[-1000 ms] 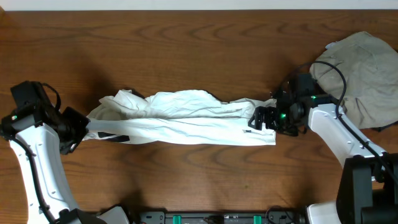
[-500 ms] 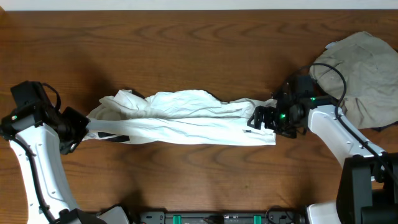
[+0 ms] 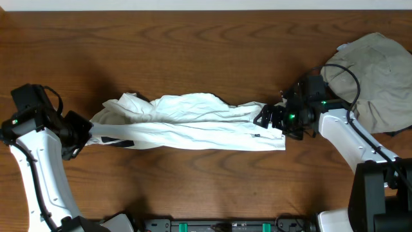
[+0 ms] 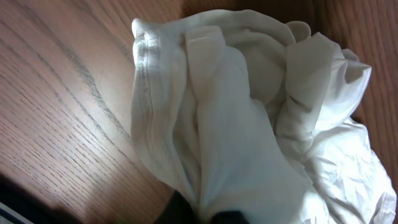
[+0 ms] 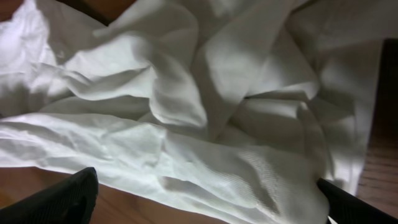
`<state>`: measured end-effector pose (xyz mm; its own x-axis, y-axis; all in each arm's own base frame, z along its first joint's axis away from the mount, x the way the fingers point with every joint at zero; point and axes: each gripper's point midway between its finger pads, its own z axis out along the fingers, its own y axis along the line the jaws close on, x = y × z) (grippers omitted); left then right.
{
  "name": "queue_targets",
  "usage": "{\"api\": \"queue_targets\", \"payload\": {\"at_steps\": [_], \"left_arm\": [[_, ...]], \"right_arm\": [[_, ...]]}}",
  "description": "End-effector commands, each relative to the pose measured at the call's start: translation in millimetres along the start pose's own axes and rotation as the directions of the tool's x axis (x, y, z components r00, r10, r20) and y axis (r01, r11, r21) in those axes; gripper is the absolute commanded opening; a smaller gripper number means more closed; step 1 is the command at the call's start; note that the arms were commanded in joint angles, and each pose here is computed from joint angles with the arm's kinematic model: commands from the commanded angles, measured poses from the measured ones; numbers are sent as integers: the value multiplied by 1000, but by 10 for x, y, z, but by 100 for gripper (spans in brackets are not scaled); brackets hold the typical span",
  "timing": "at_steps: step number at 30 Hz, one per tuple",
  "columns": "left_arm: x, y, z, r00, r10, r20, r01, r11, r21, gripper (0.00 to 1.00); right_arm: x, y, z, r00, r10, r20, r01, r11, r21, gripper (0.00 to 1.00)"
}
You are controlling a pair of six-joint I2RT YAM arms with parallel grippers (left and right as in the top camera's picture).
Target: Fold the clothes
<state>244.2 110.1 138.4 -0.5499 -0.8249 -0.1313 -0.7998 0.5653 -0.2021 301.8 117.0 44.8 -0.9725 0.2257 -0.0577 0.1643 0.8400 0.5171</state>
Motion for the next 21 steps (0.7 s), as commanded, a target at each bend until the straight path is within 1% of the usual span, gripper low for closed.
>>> {"api": "queue_targets", "payload": {"at_steps": [1,4,6,7,8,10,11,12,13,14,17,21], "left_arm": [[-48,-8,-52,1000,10,18,-10,1000,3,6],[-48,-8,-52,1000,10,18,-10,1000,3,6],[-48,-8,-52,1000,11,18,-11,1000,3,6],[-48,-8,-52,1000,10,18,-10,1000,3,6],[-48,-8,-52,1000,10,18,-10,1000,3,6],[-45,-13,-52,1000,10,17,-10,1000,5,6],[-44,-15,-52,1000,10,16,-10,1000,7,6],[-38,-26,-52,1000,11,12,-11,1000,14,6],[-26,-48,-52,1000,11,6,-11,1000,26,6],[-13,-72,-54,1000,13,-1,-13,999,41,6],[28,-140,-68,1000,21,-20,-19,996,82,6],[121,-298,-166,997,74,-39,-65,981,183,6]], "right_arm": [[37,64,14,999,29,-17,-30,999,-35,99],[31,69,14,998,61,-16,-61,997,-37,98],[35,80,14,997,80,-19,-80,996,-42,91],[36,89,14,996,85,-21,-86,995,-48,82],[36,96,13,996,85,-22,-86,995,-51,63],[35,93,13,995,97,-22,-98,994,-50,39],[33,93,13,995,99,-21,-100,994,-50,29],[32,94,13,995,99,-21,-100,994,-50,14],[26,96,13,995,98,-18,-98,994,-51,4],[10,100,9,995,95,-13,-96,994,-54,1],[-33,125,-3,996,87,1,-86,994,-61,1],[-148,239,-113,997,69,29,-66,995,-76,1]]}}
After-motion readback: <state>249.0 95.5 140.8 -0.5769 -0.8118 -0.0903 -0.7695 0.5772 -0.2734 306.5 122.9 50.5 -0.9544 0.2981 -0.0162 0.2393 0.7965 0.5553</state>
